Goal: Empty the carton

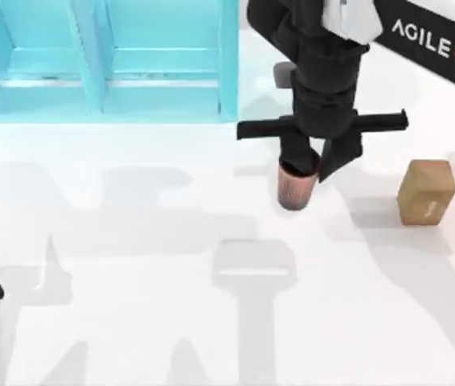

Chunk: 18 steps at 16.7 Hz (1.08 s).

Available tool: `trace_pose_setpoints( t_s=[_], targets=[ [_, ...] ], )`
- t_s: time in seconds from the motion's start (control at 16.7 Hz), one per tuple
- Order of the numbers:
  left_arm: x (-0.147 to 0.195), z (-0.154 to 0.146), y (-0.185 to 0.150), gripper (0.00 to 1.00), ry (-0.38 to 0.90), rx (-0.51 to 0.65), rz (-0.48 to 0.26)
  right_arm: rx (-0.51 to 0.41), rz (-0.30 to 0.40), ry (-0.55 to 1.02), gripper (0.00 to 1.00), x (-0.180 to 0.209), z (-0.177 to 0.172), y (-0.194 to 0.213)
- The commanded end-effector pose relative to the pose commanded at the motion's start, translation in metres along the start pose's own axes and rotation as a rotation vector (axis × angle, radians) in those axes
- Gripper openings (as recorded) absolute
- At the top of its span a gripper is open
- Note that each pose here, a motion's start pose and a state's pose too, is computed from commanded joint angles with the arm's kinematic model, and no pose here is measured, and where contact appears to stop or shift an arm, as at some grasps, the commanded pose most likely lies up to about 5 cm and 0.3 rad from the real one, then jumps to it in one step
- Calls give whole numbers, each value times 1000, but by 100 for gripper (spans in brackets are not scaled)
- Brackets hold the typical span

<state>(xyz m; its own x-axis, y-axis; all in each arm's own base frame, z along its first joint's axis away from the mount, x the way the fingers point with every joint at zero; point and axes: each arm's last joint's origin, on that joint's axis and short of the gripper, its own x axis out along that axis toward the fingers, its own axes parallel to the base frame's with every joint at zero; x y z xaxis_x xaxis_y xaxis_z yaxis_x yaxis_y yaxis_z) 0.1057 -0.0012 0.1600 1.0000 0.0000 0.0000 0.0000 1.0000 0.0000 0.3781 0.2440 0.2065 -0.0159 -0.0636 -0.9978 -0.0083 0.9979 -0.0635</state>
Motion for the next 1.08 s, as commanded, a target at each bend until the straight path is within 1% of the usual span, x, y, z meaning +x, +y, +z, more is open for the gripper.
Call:
trace_pose_setpoints(
  t_s=[0.12,0.54,0.96,1.08],
  targets=[
    [0,0,0,100,0,0,0,12,-11,6,0,5,-4,7],
    [0,0,0,100,0,0,0,21,-11,8,0,7,-4,7],
    [0,0,0,100,0,0,0,17,-13,7,0,47,-5,13],
    [0,0,0,100,0,0,0,16,-13,6,0,51,-5,13]
  ],
)
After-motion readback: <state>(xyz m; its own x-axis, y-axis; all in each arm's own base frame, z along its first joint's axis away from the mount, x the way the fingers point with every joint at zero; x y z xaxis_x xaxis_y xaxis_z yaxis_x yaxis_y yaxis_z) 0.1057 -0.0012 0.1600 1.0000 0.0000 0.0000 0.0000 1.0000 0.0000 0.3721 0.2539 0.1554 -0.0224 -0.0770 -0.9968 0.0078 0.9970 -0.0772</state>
